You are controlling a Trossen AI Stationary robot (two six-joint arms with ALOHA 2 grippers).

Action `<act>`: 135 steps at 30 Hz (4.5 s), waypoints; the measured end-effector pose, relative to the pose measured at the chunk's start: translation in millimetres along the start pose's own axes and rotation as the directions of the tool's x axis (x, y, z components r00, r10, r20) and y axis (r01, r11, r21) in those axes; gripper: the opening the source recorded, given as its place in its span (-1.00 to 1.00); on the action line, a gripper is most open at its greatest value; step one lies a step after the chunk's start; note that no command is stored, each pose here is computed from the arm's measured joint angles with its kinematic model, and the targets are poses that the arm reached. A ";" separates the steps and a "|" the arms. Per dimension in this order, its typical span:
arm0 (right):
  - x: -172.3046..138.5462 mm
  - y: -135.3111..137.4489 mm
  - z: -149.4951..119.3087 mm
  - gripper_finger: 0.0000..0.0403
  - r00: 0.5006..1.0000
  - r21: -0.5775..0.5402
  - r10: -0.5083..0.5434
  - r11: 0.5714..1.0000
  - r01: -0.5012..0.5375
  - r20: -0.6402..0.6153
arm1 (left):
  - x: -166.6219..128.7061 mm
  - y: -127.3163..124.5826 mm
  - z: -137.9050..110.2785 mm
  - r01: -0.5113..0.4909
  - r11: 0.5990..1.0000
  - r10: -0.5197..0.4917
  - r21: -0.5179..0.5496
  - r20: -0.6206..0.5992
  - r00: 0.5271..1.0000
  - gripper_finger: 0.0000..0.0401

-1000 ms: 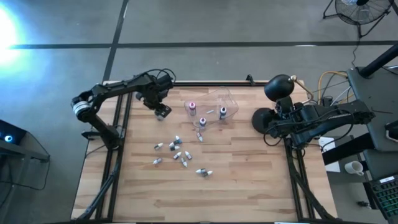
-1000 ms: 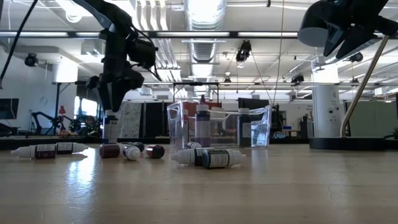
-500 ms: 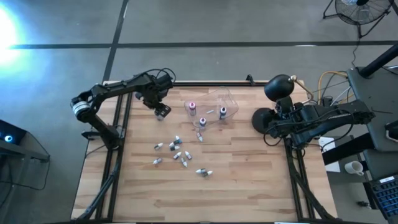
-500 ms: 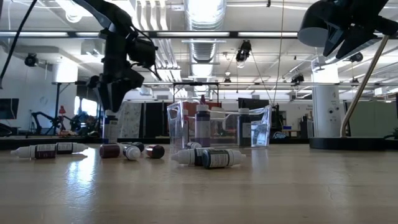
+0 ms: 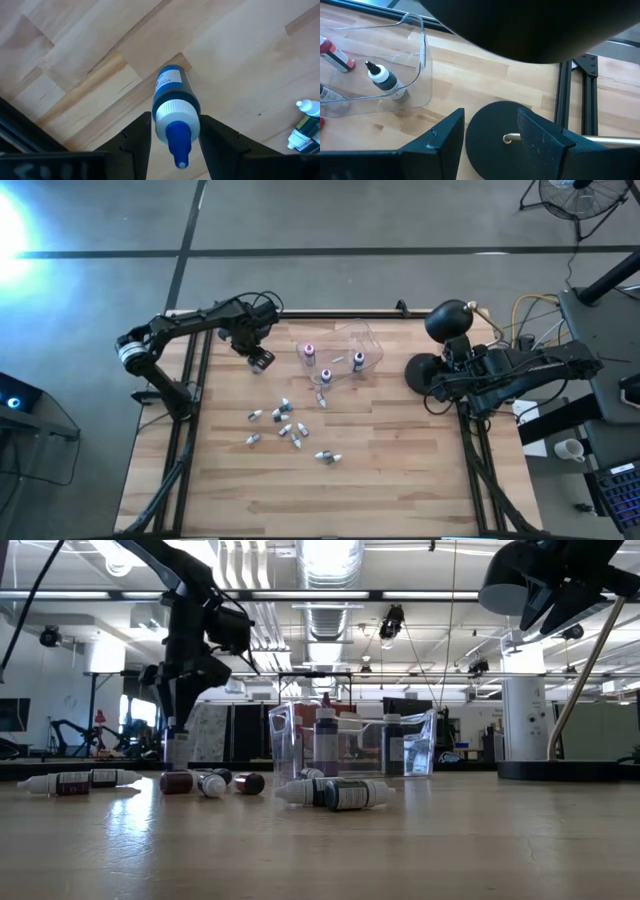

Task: Pick & Place food coloring
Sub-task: Put the large blue food coloring bottle into the transparent bin

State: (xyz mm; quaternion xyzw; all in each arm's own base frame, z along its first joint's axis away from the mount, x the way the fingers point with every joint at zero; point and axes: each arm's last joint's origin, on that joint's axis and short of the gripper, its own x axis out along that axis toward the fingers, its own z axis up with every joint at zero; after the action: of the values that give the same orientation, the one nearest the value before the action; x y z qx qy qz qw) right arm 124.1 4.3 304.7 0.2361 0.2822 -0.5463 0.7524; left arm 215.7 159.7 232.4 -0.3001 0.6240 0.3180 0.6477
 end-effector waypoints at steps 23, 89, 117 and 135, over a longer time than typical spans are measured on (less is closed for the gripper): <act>0.0 0.0 0.0 -0.13 1.000 0.003 -0.001 1.000 0.001 0.001 | -49.4 -10.4 7.4 -0.041 0.997 0.038 0.064 0.060 0.998 -0.54; 11.7 -0.6 -12.8 -0.13 0.999 0.033 -0.033 0.999 0.034 -0.014 | -15.4 -182.2 81.7 -0.055 0.882 0.025 0.468 0.070 0.997 -0.41; 11.6 -0.7 -13.1 -0.13 0.999 0.002 -0.031 0.999 0.032 -0.026 | -17.2 -181.6 81.0 -0.057 0.875 0.026 0.480 0.072 0.997 -0.37; 11.6 0.2 -13.1 -0.13 0.999 0.006 -0.024 1.000 0.024 -0.028 | -25.4 -182.8 83.2 -0.048 0.908 0.007 0.417 0.099 0.995 -0.37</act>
State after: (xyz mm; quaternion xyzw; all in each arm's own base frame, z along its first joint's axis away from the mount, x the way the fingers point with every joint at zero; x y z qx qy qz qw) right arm 124.9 5.1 287.2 0.2428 0.2938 -0.5529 0.7409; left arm 410.3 111.2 259.7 -0.1299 0.6501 0.1999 0.7215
